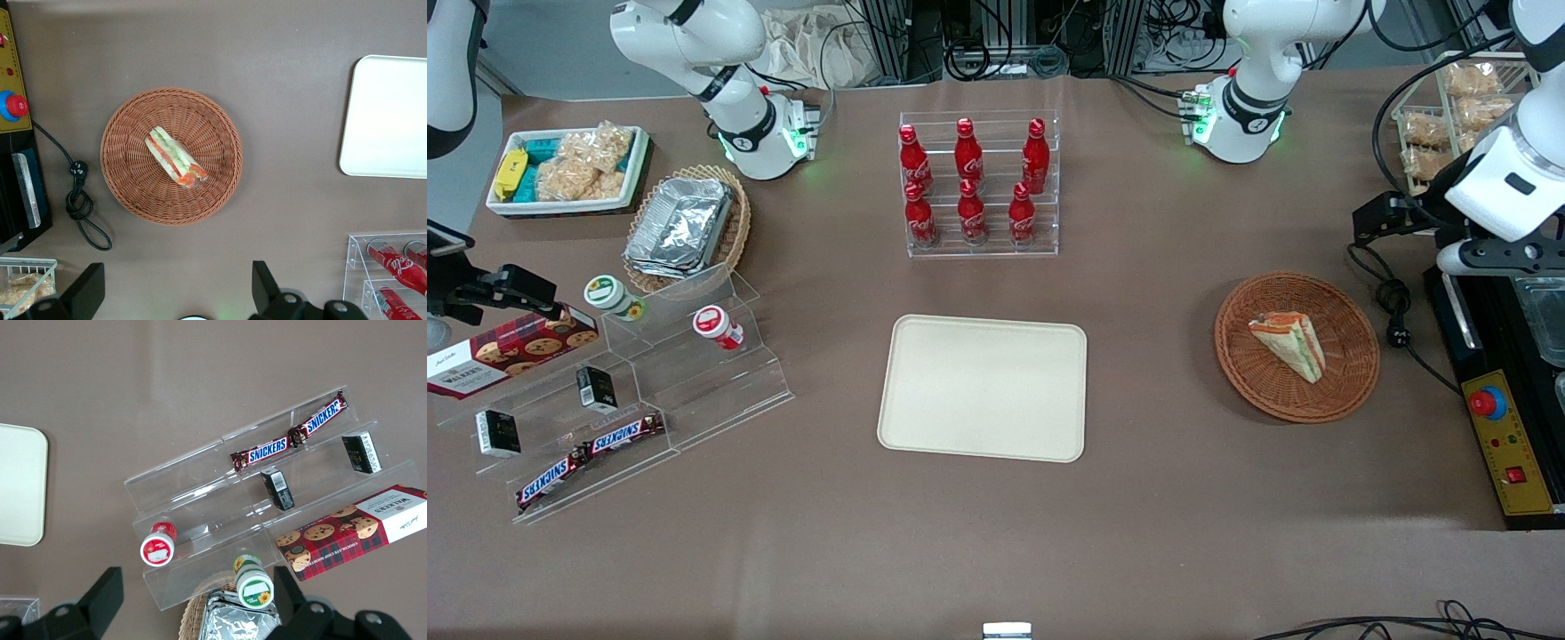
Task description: Place sandwich from basket to tray
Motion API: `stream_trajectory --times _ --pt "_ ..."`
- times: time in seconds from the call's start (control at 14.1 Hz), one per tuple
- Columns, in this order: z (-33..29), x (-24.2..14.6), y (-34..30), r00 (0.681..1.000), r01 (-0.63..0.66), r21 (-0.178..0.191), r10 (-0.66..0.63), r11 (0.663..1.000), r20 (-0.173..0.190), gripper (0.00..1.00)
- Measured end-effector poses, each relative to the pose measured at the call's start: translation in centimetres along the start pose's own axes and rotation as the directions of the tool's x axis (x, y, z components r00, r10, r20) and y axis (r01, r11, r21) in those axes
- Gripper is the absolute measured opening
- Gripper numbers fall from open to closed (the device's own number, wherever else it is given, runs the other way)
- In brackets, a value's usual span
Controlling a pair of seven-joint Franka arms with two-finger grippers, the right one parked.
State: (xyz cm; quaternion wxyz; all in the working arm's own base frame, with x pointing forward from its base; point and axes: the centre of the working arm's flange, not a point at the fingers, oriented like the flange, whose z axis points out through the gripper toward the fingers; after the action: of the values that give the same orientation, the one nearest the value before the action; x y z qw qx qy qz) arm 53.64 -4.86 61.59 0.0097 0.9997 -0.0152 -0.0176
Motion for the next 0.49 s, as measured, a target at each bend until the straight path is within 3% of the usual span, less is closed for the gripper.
stream_trajectory --times 0.28,0.49 --pt "-0.02 -0.06 -0.13 1.0 0.01 0.0 -0.01 1.0 0.004 1.0" --pt "0.55 -0.23 -0.64 0.992 0.122 0.004 -0.122 0.992 0.034 1.0"
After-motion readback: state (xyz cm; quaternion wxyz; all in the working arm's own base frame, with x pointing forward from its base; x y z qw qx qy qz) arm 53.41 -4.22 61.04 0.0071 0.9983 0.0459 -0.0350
